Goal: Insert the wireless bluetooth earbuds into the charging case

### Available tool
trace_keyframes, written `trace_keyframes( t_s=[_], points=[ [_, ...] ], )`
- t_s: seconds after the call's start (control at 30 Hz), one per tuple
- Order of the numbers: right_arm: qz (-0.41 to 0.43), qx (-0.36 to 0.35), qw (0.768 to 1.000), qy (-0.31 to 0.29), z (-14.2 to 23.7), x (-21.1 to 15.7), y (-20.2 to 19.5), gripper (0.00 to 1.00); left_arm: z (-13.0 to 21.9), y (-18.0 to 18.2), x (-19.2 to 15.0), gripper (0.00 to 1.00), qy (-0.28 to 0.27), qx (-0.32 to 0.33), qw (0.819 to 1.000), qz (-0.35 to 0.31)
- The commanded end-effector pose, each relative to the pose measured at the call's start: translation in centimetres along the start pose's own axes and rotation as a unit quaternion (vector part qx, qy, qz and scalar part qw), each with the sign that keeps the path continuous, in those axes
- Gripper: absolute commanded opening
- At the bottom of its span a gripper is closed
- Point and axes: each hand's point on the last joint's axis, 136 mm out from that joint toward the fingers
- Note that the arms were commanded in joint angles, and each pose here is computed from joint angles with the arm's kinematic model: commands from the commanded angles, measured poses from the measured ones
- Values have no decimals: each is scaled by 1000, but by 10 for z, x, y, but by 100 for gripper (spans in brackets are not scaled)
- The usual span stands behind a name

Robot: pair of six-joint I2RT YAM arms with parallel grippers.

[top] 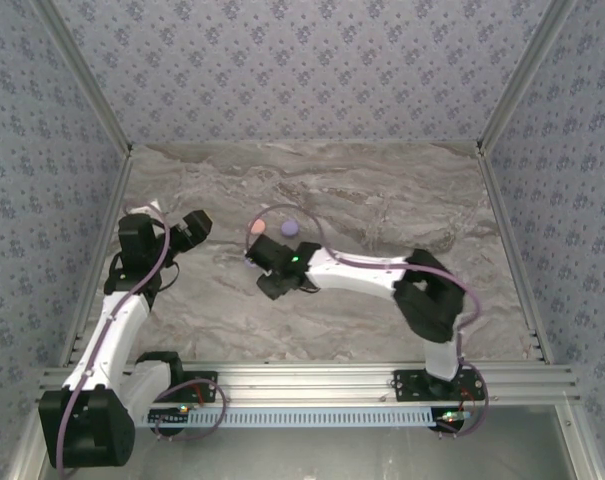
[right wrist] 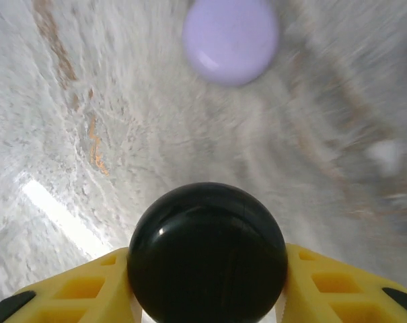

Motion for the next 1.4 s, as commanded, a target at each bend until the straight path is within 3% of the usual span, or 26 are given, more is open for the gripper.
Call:
trace_keyframes(
  t_s=[0.0, 0.13, 0.37, 0.53, 0.67, 1.03, 1.37],
  points=[
    [72, -62, 990, -103, 55, 29, -37, 48, 8, -55, 0, 93, 43, -107, 992, -49],
    [124, -99, 971, -178, 106, 29, -61, 48, 13, -101, -22, 92, 109, -197, 971, -85],
    [199, -144, 923, -296, 184, 34, -80, 48, 36, -175, -60, 91, 191, -330, 914, -142],
    [263, -165, 896, -319, 203, 31, -77, 47, 52, -208, -92, 91, 236, -383, 873, -187],
    [291, -172, 887, -315, 203, 31, -76, 47, 58, -222, -108, 90, 257, -404, 854, -205],
    [299, -170, 883, -321, 205, 34, -74, 48, 46, -228, -145, 81, 316, -407, 830, -216],
    [301, -168, 885, -312, 200, 34, -73, 48, 38, -236, -160, 55, 341, -417, 816, -212]
  ],
)
Point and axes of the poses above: each hand's point on the last joint's axis, 136 mm out from that joint toward the fingers, its own z axis back along the fingers, its own y axis along the line the jaws close on, x = y × z, and after that the axes turned 10 degrees about z, right-handed
